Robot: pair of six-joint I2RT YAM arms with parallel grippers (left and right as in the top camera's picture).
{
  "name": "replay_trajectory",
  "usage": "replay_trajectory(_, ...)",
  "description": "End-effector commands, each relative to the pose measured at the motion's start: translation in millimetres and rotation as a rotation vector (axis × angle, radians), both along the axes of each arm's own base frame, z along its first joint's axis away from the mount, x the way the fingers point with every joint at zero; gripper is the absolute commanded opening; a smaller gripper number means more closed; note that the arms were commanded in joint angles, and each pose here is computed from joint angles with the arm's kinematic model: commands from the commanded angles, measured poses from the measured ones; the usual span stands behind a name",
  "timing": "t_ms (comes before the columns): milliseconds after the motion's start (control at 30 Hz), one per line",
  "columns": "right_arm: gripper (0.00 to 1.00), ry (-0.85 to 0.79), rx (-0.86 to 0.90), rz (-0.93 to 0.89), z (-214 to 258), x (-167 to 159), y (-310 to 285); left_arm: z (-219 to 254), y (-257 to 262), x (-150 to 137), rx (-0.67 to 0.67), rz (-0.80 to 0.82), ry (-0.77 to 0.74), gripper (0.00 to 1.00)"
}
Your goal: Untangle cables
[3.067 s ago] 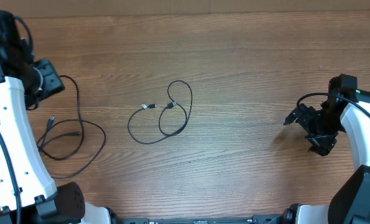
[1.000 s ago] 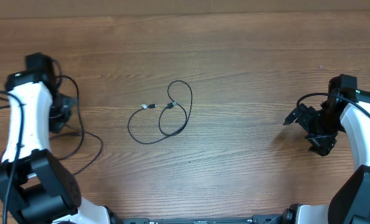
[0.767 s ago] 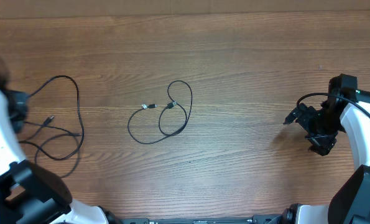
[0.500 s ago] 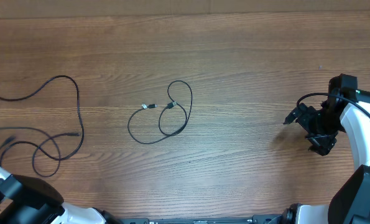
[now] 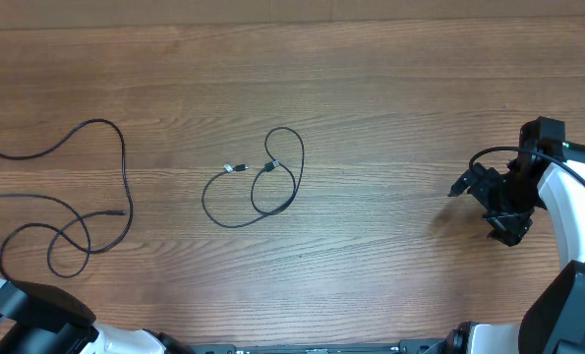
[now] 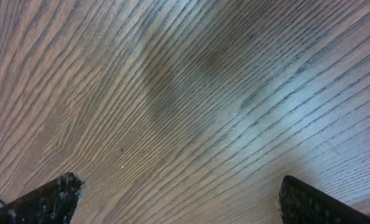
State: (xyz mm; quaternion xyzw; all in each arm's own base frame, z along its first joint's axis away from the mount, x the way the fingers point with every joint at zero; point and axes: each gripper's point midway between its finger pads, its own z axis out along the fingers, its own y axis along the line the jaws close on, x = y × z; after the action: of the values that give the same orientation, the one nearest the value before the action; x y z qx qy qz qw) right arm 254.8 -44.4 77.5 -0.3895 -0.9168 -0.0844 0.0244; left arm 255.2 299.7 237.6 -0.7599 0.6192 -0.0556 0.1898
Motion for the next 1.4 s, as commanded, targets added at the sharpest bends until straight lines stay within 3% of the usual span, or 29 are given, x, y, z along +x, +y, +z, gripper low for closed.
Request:
replay_trajectory(0,1.00,0.004,0.007,0.001,-2,-1,1,13,3,8,0.032,-0.034,-0.055,0.04)
replay_trajectory(233,1.00,0.004,0.007,0.001,-2,-1,1,33,8,42,0.058,-0.107,-0.235,0.07)
replay_trajectory(400,1.00,0.004,0.007,0.001,-2,-1,1,68,2,82,0.132,-0.329,-0.456,0.04)
replay_trajectory(533,1.00,0.003,0.007,0.001,-2,-1,1,85,2,95,0.208,-0.430,-0.532,0.05)
replay_trajectory(600,1.00,0.004,0.007,0.001,-2,-1,1,86,2,96,0.224,-0.452,-0.529,0.17)
replay_trajectory(867,1.00,0.003,0.007,0.001,-2,-1,1,94,-14,103,0.341,-0.710,-0.560,0.40)
replay_trajectory(933,1.00,0.003,0.007,0.001,-2,-1,1,96,-27,104,0.343,-0.801,-0.594,0.60)
replay_trajectory(1000,1.00,0.004,0.007,0.001,-2,-1,1,97,-35,104,0.342,-0.854,-0.613,0.70)
replay_trajectory(1367,1.00,0.004,0.007,0.001,-2,-1,1,83,-83,111,0.261,-1.011,-0.607,0.74)
